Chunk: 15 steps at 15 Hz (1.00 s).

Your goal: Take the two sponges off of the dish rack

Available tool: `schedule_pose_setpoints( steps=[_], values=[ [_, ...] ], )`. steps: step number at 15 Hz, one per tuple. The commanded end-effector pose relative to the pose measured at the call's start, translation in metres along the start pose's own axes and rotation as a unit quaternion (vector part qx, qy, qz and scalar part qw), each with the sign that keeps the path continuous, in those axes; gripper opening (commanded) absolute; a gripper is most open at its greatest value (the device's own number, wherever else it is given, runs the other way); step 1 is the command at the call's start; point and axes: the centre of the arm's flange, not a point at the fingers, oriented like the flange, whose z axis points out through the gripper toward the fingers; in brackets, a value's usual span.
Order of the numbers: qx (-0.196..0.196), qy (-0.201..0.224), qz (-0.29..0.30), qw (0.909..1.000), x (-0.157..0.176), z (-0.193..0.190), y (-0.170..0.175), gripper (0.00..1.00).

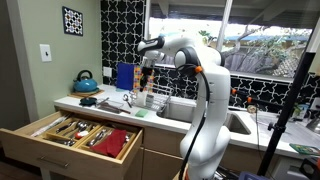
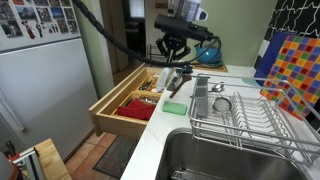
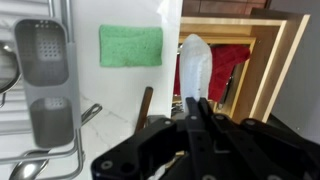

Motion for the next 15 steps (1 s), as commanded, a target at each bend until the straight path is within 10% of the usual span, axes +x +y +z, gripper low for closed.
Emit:
schedule_pose_setpoints(
  steps=[1, 6, 15],
  values=[
    [0.039, -0.040, 0.004, 0.9984, -0.017, 0.043, 0.013, 0.05],
    [-0.018, -0.042, 0.035, 0.9983, -0.025, 0.072, 0.040, 0.05],
    [0.030, -0.004, 0.068, 0.9972, -0.023, 0.082, 0.048, 0.05]
  ],
)
